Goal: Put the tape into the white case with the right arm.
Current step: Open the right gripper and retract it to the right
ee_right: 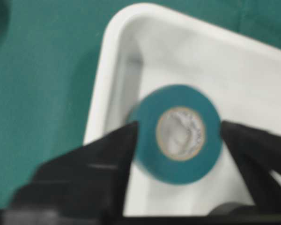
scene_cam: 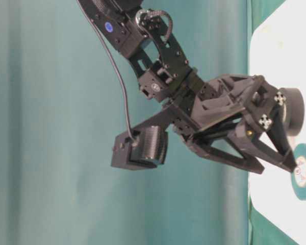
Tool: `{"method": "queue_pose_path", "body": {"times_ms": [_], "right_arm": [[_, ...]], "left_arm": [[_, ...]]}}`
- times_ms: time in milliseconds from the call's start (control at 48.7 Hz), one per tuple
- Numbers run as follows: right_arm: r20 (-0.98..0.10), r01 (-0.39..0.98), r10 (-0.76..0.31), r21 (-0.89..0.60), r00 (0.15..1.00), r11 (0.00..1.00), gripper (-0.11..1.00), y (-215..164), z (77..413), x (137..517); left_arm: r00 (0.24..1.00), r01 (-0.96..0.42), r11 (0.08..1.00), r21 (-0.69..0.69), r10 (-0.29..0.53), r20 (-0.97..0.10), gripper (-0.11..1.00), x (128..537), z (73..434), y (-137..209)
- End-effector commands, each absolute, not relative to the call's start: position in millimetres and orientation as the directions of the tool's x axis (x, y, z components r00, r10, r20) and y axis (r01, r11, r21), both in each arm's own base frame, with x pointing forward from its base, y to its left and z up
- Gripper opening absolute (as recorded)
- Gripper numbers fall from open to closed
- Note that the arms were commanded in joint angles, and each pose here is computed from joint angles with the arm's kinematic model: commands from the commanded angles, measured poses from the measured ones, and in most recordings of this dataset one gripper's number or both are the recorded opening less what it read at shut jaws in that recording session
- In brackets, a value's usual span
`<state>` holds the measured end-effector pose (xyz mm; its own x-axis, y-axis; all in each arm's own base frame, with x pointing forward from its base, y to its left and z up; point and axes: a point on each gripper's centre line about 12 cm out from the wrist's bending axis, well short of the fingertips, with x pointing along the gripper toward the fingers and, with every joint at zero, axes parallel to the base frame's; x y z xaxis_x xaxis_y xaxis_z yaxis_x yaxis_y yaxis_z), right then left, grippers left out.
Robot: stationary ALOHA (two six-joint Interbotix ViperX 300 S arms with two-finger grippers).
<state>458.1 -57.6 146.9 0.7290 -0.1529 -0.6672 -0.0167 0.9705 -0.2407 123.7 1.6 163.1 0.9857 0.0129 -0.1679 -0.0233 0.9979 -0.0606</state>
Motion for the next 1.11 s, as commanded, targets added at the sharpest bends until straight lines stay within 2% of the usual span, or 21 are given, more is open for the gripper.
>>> {"method": "queue_pose_path", "body": {"times_ms": [0, 62, 82, 164, 452, 1089], "right_arm": [[-0.640, -0.007, -0.155, -0.244, 0.752, 0.970, 0.54, -59.0, 160.5, 460.8], [-0.640, -0.007, -0.155, -0.244, 0.752, 0.970, 0.71, -59.0, 160.5, 460.8], [-0.639, -0.007, -0.154, -0.243, 0.753, 0.970, 0.73, -58.9, 160.6, 460.9], [-0.641, -0.007, -0.155, -0.243, 0.751, 0.970, 0.64, -59.0, 160.0, 460.4], [-0.671, 0.000, -0.172, -0.248, 0.721, 0.969, 0.64, -57.9, 163.5, 428.5], [-0.726, 0.072, -0.162, -0.153, 0.669, 0.986, 0.64, -41.3, 153.5, 281.6]], "left_arm": [[0.987, -0.023, 0.998, -0.061, 0.013, -0.160, 0.00, 124.9, 167.5, 1.6], [0.987, -0.023, 0.998, -0.061, 0.013, -0.160, 0.00, 124.9, 167.5, 1.6], [0.987, -0.023, 0.998, -0.061, 0.013, -0.160, 0.00, 124.9, 167.5, 1.6], [0.987, -0.023, 0.998, -0.059, 0.013, -0.160, 0.00, 124.9, 167.5, 1.6], [0.987, -0.023, 0.998, -0.061, 0.013, -0.160, 0.00, 124.9, 167.5, 1.6], [0.987, -0.023, 0.998, -0.059, 0.013, -0.159, 0.00, 124.8, 167.7, 1.6]]}}
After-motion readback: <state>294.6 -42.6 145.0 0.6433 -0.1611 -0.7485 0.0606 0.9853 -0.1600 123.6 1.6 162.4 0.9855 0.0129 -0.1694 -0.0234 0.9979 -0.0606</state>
